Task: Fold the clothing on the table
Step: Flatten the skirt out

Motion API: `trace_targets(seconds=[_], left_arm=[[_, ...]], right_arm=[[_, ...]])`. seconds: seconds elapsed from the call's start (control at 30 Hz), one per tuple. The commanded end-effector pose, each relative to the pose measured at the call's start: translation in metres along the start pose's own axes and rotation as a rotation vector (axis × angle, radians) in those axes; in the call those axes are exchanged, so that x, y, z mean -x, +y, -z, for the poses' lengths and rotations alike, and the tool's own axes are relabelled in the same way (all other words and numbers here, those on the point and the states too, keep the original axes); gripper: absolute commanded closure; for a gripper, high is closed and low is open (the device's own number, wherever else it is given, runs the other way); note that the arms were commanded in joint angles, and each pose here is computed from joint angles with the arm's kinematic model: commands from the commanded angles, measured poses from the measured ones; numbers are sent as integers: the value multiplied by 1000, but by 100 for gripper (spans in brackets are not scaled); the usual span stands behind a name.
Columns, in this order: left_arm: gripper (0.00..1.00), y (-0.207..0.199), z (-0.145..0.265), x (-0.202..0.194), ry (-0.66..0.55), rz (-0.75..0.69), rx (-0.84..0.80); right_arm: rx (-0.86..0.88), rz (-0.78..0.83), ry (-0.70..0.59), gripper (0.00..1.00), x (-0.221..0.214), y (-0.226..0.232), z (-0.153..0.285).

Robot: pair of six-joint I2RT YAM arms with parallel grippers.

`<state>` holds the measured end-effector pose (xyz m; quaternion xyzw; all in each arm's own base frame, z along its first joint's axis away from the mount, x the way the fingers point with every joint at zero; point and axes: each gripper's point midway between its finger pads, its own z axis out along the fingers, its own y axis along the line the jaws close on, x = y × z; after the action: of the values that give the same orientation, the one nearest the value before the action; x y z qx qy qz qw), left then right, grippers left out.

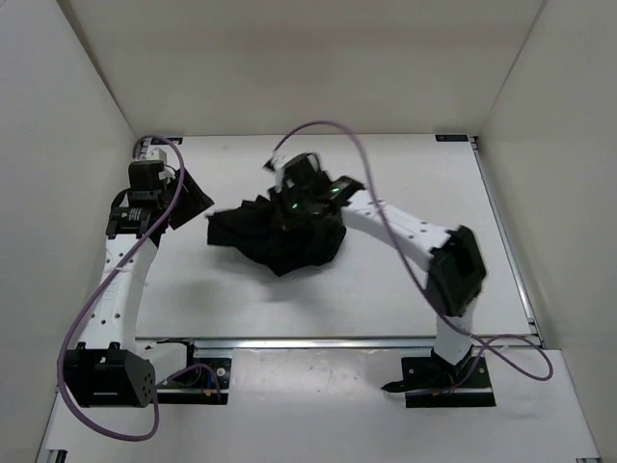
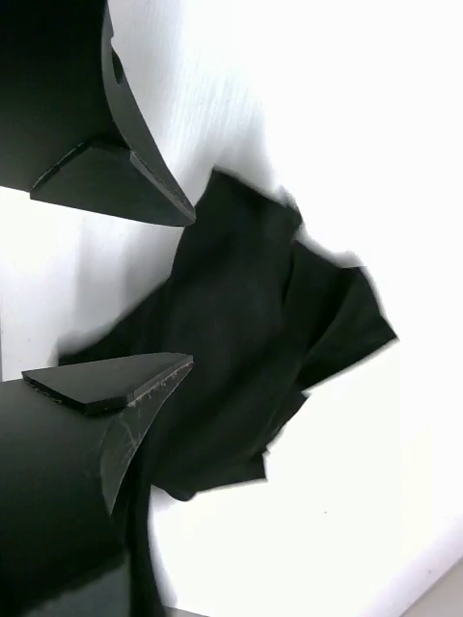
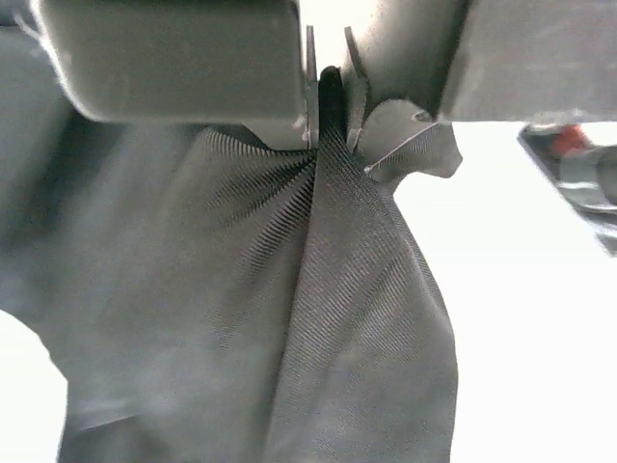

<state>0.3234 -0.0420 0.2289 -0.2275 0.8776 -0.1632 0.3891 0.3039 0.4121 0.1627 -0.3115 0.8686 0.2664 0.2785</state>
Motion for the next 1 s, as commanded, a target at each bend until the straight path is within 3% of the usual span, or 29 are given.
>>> trace_targets(seconds=[0.0, 0.03, 0.1, 0.17, 0.23, 0.3, 0.37, 0.4, 0.5, 0.67, 0.83, 0.97], left_arm=[[34, 7, 14, 3, 5, -50, 47], [34, 4, 14, 8, -12, -43, 37], [34, -1, 12, 1, 6, -33, 3], [34, -3, 7, -10, 28, -34, -23], [35, -10, 6, -18, 30, -36, -55], [35, -18, 2, -34, 62, -56, -90], [34, -33, -4, -63, 113, -94, -135], [34, -34, -9, -74, 140, -95, -130], [33, -57, -20, -114, 251, -98, -183], [33, -115, -28, -174, 429, -128, -289], [33, -182, -41, -199, 480, -121, -375], [33, -195, -62, -213, 543, -124, -345]], right_arm=[[164, -215, -369, 100, 93, -12, 133], [174, -267, -403, 100, 82, -19, 149], [108, -410, -417, 100, 52, -77, 163], [32, -530, -345, 100, 0, -115, 160], [-112, -745, -235, 89, -83, -158, 156], [-195, -862, -242, 69, -133, -181, 165], [-298, -927, -258, 34, -174, -200, 181], [-340, -923, -226, 31, -186, -204, 186], [-449, -860, -173, 27, -194, -217, 200], [-499, -720, -222, 28, -164, -224, 213], [-484, -684, -277, 30, -138, -240, 214], [-433, -668, -283, 28, -121, -257, 202]])
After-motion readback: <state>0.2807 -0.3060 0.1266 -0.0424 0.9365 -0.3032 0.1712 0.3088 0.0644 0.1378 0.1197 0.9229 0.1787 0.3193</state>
